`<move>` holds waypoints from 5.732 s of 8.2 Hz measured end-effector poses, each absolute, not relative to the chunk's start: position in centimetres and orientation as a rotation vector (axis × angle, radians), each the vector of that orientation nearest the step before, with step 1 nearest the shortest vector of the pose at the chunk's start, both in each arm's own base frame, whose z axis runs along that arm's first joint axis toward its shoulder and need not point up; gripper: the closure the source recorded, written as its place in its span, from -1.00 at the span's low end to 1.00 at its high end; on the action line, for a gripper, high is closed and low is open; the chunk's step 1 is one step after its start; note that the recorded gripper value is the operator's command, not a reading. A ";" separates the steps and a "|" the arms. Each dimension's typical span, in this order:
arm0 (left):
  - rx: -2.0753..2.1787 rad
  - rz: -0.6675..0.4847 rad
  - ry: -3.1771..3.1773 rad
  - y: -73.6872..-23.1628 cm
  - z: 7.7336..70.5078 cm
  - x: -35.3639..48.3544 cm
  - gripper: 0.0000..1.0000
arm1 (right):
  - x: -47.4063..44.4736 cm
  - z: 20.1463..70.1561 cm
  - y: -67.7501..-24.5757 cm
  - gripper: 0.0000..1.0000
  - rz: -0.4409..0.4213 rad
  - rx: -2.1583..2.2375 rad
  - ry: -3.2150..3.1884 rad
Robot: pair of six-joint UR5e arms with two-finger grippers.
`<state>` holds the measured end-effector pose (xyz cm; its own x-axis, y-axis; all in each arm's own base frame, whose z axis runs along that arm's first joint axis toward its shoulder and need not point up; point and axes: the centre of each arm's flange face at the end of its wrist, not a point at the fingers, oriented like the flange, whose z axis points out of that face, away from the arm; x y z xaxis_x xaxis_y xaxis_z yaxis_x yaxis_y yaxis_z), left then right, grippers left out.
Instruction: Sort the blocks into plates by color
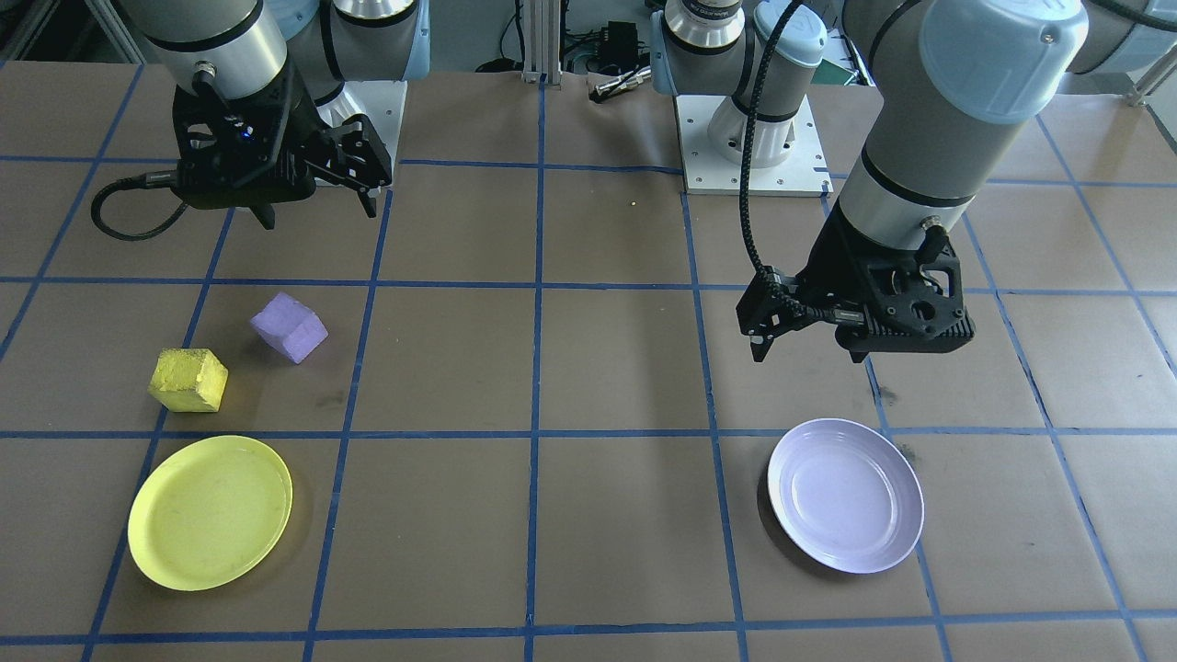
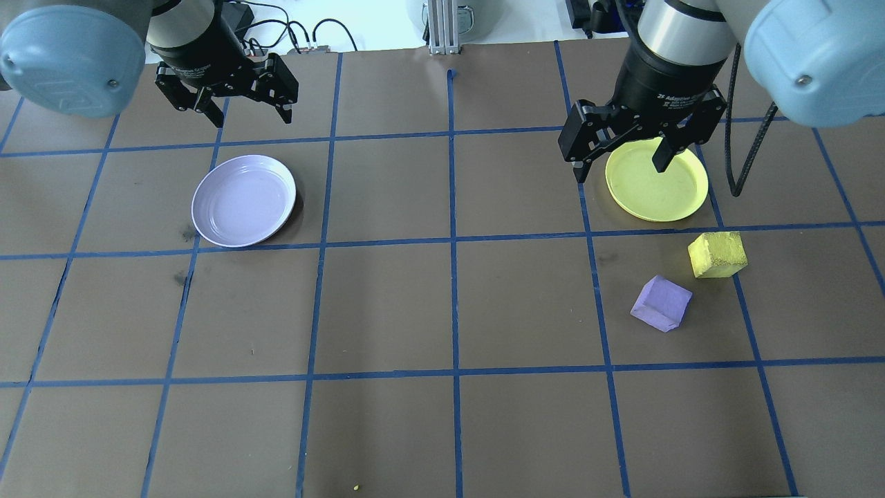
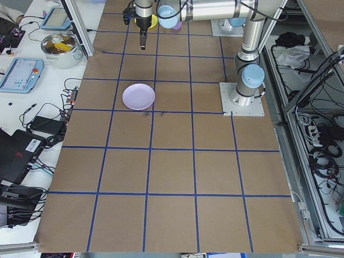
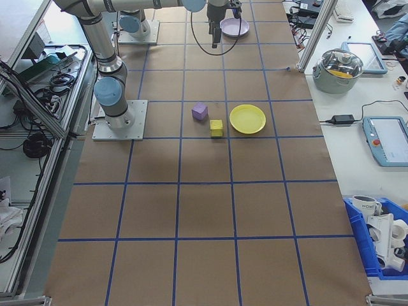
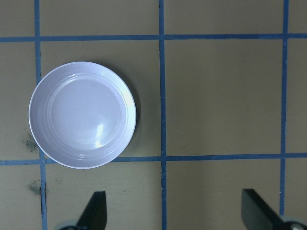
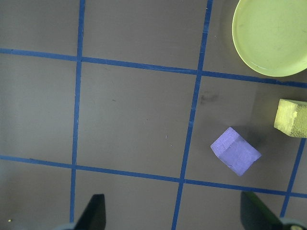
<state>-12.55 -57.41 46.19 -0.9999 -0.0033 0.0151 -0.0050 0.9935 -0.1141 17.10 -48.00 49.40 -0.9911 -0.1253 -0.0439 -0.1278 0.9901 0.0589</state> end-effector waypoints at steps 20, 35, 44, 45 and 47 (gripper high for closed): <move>-0.004 0.185 -3.125 -57.4 46.5 -12.5 -1.00 | -8.6 19.8 -51.3 0.49 0.344 -0.051 3.092; -0.002 0.186 -3.124 -57.5 46.5 -12.5 -1.00 | -2.7 21.8 -61.8 -1.00 0.275 -0.035 3.126; -0.005 0.182 -3.125 -57.4 46.4 -12.5 -1.00 | 1.3 20.7 -47.3 -1.00 0.618 0.541 3.037; -0.004 0.181 -3.125 -57.4 46.3 -12.5 -1.00 | 1.3 19.9 -46.7 -0.67 0.650 0.618 3.024; -0.005 0.183 -3.124 -57.4 46.4 -12.5 -1.00 | 1.4 18.9 -46.2 0.62 0.675 0.691 3.008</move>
<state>-12.53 -57.45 46.37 -0.9999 0.0036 0.0120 0.0022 0.9932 -0.1166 1.35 -46.19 18.91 -0.9041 0.4129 0.1104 0.4205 0.8130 0.4028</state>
